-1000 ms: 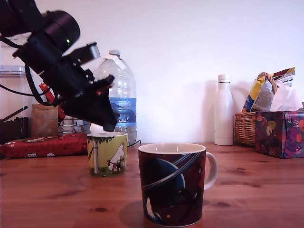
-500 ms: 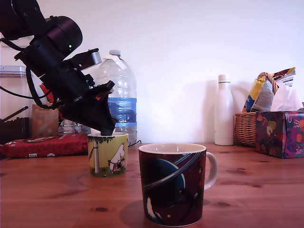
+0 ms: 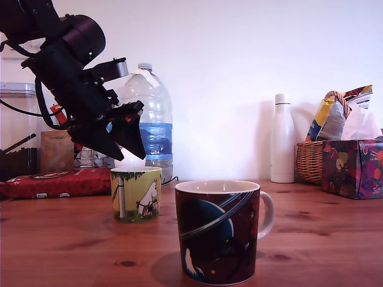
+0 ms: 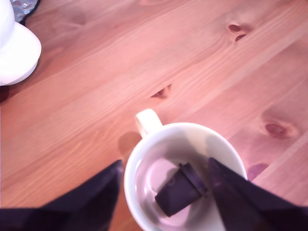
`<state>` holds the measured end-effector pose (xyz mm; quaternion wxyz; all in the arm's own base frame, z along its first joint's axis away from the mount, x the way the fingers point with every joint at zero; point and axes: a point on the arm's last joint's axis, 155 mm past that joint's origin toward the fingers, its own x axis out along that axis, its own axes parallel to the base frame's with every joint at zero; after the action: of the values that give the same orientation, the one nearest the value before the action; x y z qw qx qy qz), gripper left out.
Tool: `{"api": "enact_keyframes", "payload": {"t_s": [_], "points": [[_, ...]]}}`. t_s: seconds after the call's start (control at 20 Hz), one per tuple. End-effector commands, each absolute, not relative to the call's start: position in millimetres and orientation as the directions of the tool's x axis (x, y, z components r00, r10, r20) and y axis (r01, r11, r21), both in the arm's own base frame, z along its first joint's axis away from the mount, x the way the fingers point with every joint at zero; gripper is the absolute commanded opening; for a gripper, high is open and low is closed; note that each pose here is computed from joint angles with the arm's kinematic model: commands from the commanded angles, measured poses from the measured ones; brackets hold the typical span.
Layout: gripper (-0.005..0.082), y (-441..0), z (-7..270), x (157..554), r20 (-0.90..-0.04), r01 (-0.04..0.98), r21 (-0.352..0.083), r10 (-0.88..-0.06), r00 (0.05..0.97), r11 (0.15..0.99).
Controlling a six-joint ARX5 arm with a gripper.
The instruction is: Pick up the coffee capsules from the table one by one and drop them inside the nearest coffee cup
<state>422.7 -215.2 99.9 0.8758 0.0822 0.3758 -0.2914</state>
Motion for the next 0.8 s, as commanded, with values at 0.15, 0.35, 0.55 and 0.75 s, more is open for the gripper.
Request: {"api": "enact_keyframes", "payload": {"t_s": [0.15, 0.35, 0.55, 0.75], "points": [[0.0661, -215.8, 105.6, 424.9, -0.705, 0.572, -0.075, -0.449, 0.548, 0.817], [-0.003, -215.2, 127.7, 421.6, -0.683, 0.576, -0.071, -0.46, 0.567, 0.814], [-0.0021, -212.7, 169.0, 416.7, -0.619, 0.58, -0.051, -0.481, 0.62, 0.813], [-0.0021, -199.1, 195.6, 406.2, -0.578, 0.565, -0.043, -0.481, 0.659, 0.824]]}}
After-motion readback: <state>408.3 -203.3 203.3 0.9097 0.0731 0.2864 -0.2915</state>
